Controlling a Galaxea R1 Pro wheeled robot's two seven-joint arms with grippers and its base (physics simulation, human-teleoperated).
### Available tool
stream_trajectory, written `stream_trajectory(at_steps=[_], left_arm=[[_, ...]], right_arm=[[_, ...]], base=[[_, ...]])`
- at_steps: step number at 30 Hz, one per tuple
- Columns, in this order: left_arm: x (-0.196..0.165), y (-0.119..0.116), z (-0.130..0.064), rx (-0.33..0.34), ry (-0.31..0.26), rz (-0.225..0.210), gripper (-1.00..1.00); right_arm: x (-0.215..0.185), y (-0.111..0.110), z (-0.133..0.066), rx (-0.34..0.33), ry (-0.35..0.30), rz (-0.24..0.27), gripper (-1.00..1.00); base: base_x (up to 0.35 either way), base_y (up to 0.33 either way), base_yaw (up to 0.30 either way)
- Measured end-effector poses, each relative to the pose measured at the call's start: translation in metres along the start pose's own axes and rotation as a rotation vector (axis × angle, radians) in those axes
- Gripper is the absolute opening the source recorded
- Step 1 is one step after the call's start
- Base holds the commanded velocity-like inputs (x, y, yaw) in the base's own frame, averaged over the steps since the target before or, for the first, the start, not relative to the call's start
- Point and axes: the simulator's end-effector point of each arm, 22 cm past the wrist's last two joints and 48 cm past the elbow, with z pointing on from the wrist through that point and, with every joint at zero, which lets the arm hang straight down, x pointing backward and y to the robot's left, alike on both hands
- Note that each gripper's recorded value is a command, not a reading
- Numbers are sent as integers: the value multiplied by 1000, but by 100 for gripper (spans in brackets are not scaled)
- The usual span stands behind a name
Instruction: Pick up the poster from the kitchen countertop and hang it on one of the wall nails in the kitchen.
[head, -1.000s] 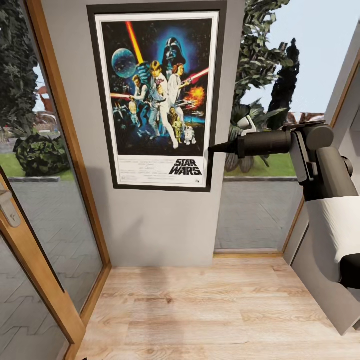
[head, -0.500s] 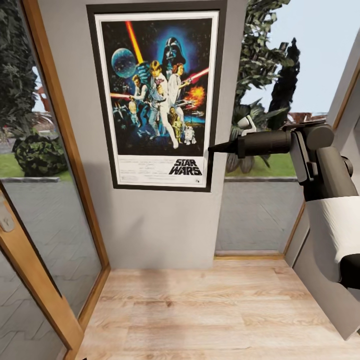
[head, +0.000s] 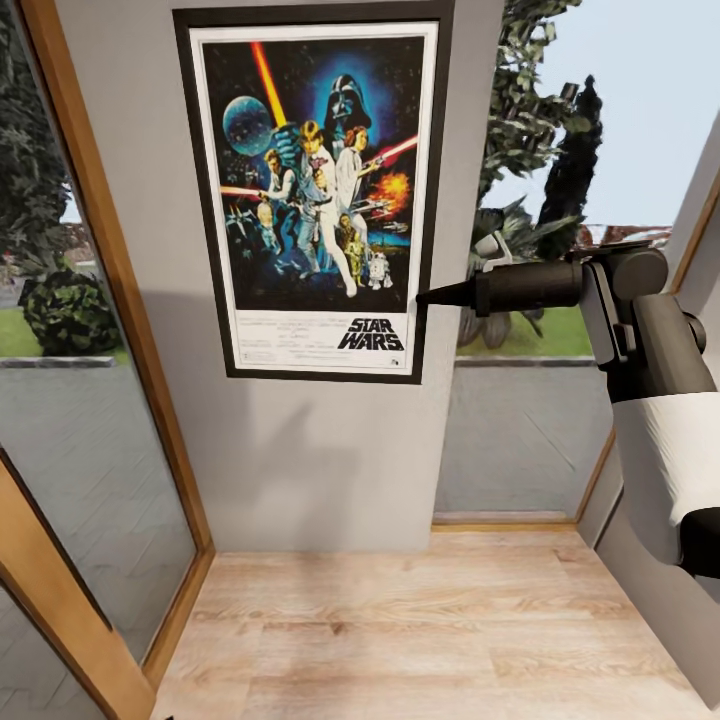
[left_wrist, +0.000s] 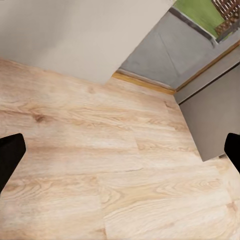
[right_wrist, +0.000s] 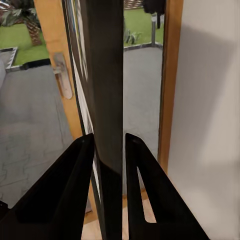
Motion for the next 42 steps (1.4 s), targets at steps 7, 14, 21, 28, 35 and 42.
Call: stream_trajectory(at_steps=[7,14,21,28,35,42], left_arm=[[0,0,0,0,-1,0,100],[0,0,0,0,0,0,100],[0,1,-1,-1,0,1,100],[-1,2,-1,-3,1,2,100],[-4,7,-5,-10,1,9,100],[-6,10,-8,-14,1,14,100]], right_arm=[[0,0,0,0,0,-1,-100],[0,1,0,0,0,0,-100],[0,0,0,-1,-1,0,-100],[-1,0,0,-1,-2,0,-100],[-1,0,-1,0,-2,0,-100],[-1,1,-1,0,-2,0,-100]], base=[[242,0,0],[140,0,0],[229,0,0],[59,0,0],[199,0,0],[121,0,0]])
